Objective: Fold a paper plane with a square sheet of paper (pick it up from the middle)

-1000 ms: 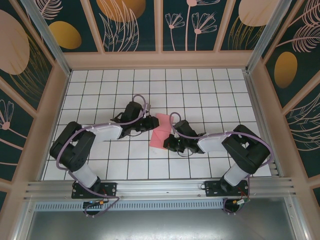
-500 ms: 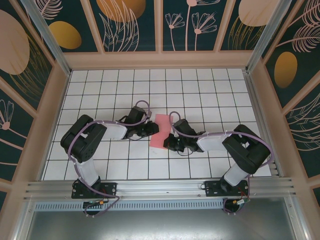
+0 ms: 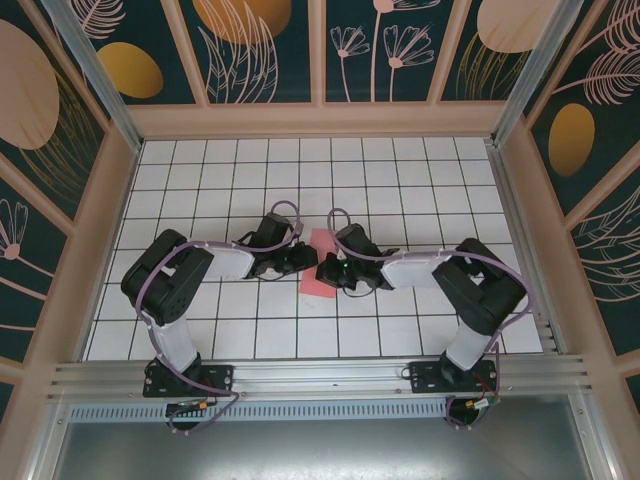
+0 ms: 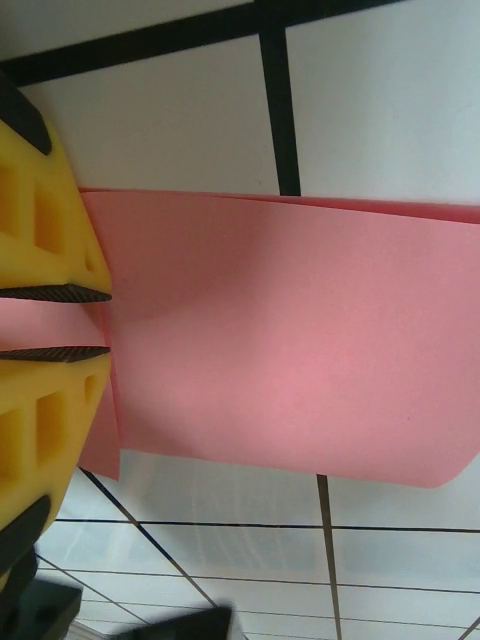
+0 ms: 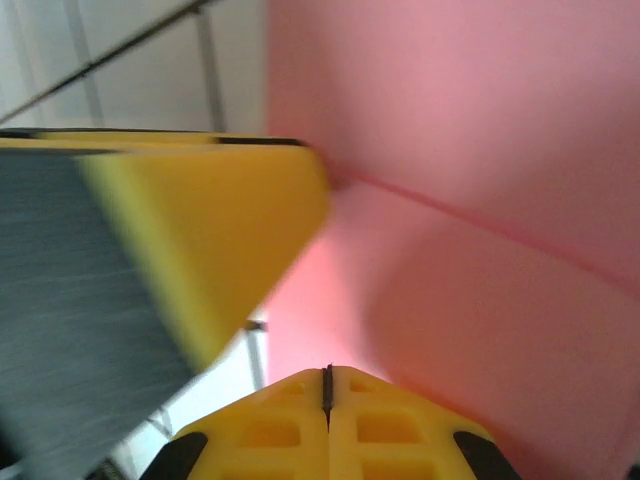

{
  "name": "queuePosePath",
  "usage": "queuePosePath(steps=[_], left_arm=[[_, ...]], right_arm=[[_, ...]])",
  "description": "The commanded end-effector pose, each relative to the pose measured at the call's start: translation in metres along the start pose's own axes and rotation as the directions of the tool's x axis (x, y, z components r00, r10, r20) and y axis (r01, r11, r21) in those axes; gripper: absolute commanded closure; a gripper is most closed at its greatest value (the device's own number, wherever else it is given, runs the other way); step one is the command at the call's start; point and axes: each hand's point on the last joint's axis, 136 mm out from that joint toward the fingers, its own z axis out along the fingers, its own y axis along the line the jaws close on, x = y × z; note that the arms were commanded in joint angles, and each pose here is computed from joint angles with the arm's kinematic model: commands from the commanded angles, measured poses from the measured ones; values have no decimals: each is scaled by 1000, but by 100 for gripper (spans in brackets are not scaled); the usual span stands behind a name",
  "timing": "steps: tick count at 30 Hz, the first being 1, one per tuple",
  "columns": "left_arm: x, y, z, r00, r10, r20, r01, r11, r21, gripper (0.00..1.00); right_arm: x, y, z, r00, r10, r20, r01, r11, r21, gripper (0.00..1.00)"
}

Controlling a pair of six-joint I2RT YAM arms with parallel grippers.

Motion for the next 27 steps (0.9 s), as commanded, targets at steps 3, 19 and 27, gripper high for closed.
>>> queuePosePath(steps=[3, 19, 27], left_arm=[[17, 40, 6, 999, -36, -27, 32, 992, -125, 79], [18, 57, 5, 998, -59, 5, 59, 979, -198, 83], [16, 53, 6, 998, -55, -1, 54, 982, -182, 82]], right_arm=[[6, -29, 11, 999, 38, -20, -36, 997, 64, 96], [36, -42, -14, 997, 48, -61, -45, 998, 43, 91], [38, -38, -24, 999, 38, -29, -38, 999, 13, 88]])
